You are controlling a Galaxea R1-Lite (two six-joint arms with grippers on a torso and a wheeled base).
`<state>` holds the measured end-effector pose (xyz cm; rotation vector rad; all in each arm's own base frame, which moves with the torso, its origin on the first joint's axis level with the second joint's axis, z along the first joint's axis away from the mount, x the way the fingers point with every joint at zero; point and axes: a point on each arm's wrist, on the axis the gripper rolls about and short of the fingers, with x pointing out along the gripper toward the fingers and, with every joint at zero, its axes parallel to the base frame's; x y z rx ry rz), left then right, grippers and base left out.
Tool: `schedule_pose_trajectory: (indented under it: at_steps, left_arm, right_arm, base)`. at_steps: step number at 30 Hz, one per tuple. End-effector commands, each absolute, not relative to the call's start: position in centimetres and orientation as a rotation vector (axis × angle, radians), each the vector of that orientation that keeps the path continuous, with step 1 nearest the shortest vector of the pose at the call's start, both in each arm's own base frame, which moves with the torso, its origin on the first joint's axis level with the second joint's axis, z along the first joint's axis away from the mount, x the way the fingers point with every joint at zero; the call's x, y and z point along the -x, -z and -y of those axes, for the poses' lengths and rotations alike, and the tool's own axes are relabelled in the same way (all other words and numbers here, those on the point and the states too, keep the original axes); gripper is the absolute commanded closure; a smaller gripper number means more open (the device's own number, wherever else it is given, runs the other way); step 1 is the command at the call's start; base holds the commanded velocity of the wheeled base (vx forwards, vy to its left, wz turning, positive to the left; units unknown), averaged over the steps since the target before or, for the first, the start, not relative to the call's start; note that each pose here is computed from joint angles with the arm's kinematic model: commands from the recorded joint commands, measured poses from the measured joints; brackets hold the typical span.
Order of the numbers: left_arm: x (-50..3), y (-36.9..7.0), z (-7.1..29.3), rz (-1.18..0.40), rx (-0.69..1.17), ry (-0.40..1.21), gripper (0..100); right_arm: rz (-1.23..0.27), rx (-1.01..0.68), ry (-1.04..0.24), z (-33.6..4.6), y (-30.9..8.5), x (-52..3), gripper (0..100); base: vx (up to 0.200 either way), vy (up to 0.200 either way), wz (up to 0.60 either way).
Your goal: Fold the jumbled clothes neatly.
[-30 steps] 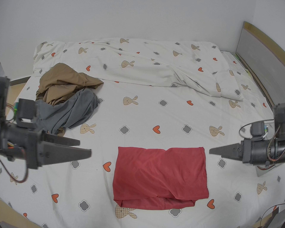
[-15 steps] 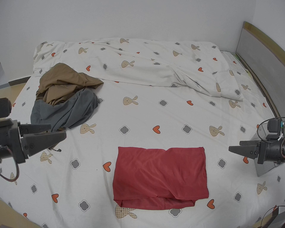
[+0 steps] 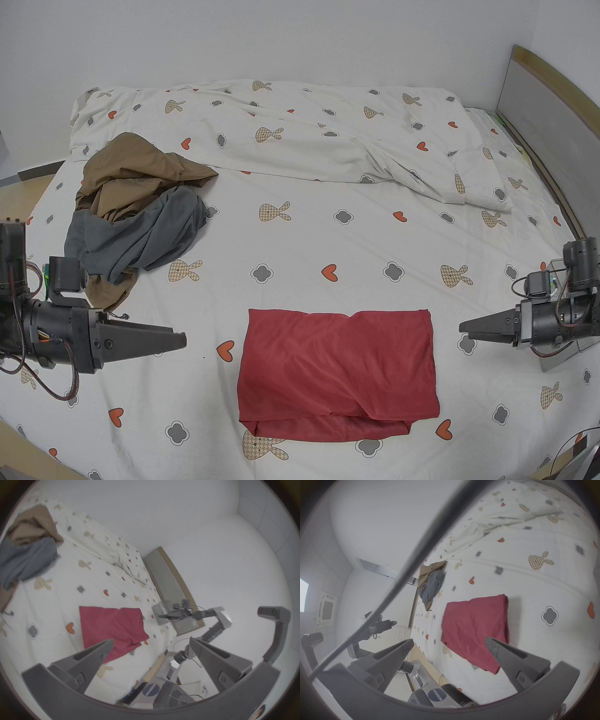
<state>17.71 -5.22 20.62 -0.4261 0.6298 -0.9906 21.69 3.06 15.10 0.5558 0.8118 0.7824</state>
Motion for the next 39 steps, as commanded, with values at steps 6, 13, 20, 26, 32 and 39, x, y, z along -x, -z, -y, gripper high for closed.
schedule_pose_trajectory:
  at_steps: [6, 13, 20, 26, 32, 39]
  left_arm:
    - [-25.2, -12.3, 2.7, -0.868, 0.614, 1.043, 0]
    - [-27.9, -10.0, 2.8, -0.906, 0.615, 1.043, 0]
    - [-28.8, -9.4, 2.9, -0.917, 0.619, 1.041, 0]
    - [-29.1, -9.4, 2.9, -0.911, 0.615, 1.043, 0]
    - [-29.5, -9.1, 2.9, -0.917, 0.619, 1.041, 0]
    - [-30.1, -8.3, 2.9, -0.922, 0.623, 1.038, 0]
  right_arm:
    - [-0.961, -0.601, -0.779, -0.8, -3.0, -29.4, 0]
    - [-0.979, -0.576, -0.819, -2.2, -0.8, -30.2, 0]
    - [-0.983, -0.535, -0.831, -3.8, -0.3, -31.3, 0]
    - [-1.016, -0.446, -0.751, -5.5, 0.4, -31.5, 0]
    - [-1.033, -0.463, -0.729, -6.4, 0.2, -31.7, 0]
    - [-1.061, -0.532, -0.733, -8.1, -0.4, -32.1, 0]
  base:
    - [0.000, 0.000, 0.00]
    - [0.000, 0.000, 0.00]
    - [0.000, 0.000, 0.00]
    - [0.000, 0.000, 0.00]
    - [0.000, 0.000, 0.00]
    - [0.000, 0.000, 0.00]
